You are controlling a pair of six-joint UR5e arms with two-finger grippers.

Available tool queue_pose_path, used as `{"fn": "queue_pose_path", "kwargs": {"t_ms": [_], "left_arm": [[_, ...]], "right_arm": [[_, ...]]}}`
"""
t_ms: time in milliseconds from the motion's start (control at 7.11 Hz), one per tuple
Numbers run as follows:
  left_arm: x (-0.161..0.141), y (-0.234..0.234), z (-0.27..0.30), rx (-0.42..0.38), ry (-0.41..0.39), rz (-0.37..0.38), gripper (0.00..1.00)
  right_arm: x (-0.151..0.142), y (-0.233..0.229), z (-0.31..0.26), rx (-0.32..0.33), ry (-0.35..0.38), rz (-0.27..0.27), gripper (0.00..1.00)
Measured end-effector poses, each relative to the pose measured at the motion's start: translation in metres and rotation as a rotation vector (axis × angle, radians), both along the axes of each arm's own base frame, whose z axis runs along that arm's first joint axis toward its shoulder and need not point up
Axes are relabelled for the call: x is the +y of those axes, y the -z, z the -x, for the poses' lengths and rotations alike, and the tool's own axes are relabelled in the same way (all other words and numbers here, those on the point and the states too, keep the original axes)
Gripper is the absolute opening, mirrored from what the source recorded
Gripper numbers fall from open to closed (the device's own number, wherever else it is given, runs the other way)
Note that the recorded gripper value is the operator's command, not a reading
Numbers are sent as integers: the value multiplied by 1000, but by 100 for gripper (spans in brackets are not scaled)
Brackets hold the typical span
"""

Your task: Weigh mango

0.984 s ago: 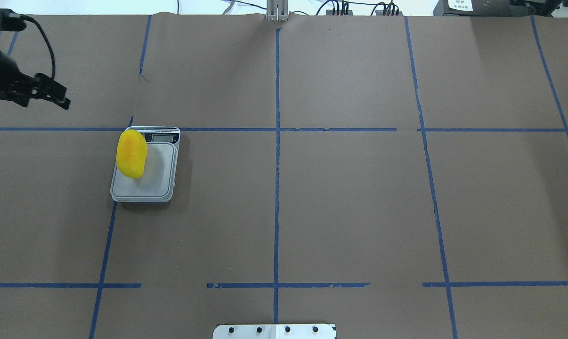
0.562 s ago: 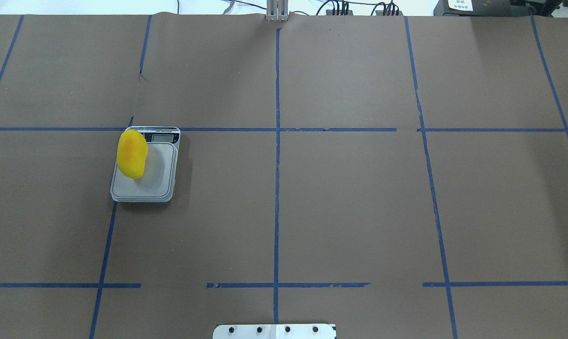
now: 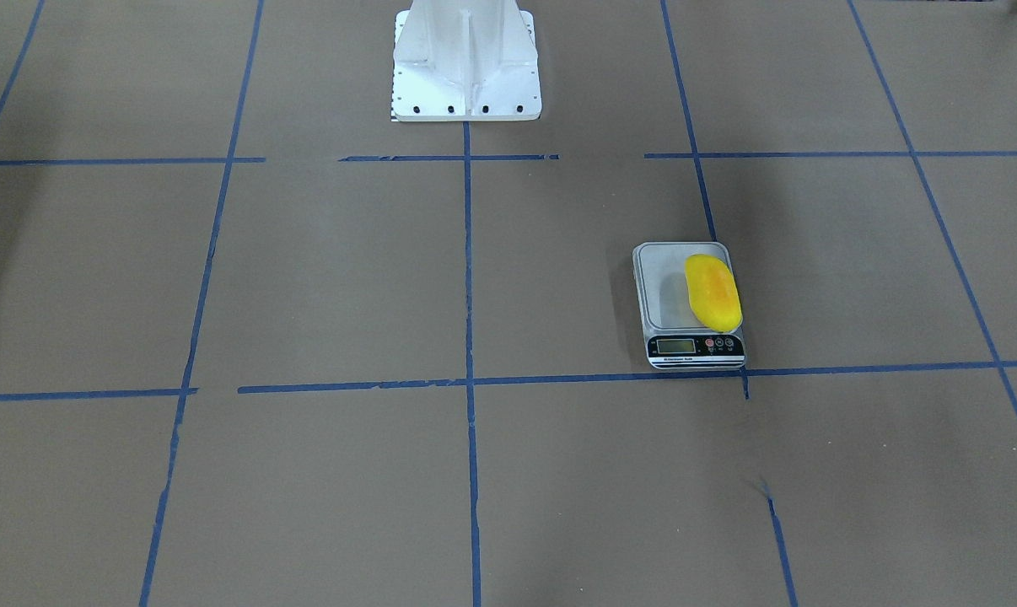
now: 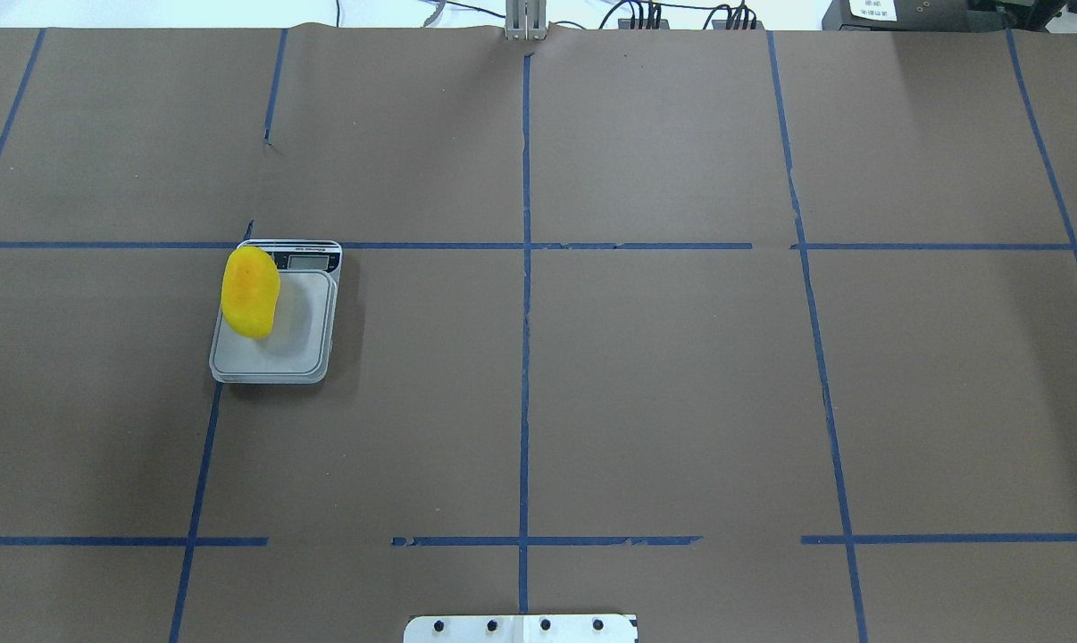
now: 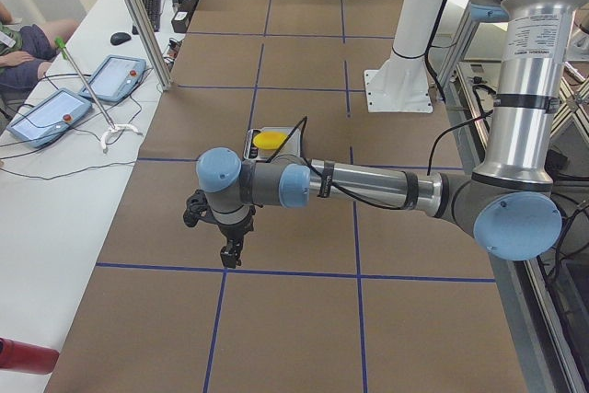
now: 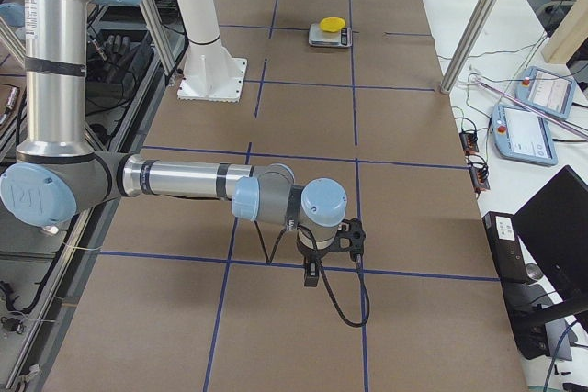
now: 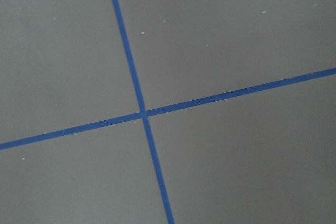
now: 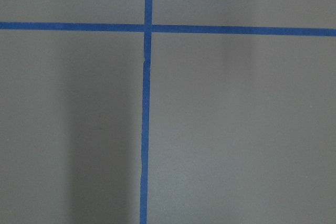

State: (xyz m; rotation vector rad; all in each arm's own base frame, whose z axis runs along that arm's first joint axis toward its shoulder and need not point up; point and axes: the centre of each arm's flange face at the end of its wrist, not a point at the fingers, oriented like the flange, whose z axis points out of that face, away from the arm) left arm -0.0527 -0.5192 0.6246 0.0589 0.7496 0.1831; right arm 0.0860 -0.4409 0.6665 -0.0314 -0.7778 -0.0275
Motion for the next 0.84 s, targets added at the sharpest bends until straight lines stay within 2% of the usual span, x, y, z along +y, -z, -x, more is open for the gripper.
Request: {"fn": "queue_pose_path", "kwargs": {"t_ms": [422, 844], "left_arm": [[7, -20, 0, 54, 13, 60, 100], [7, -17, 1, 61, 110, 150, 100]], "right_arm": [[0, 0, 0, 0, 0, 0, 100], [0, 0, 0, 0, 0, 0, 100]]}}
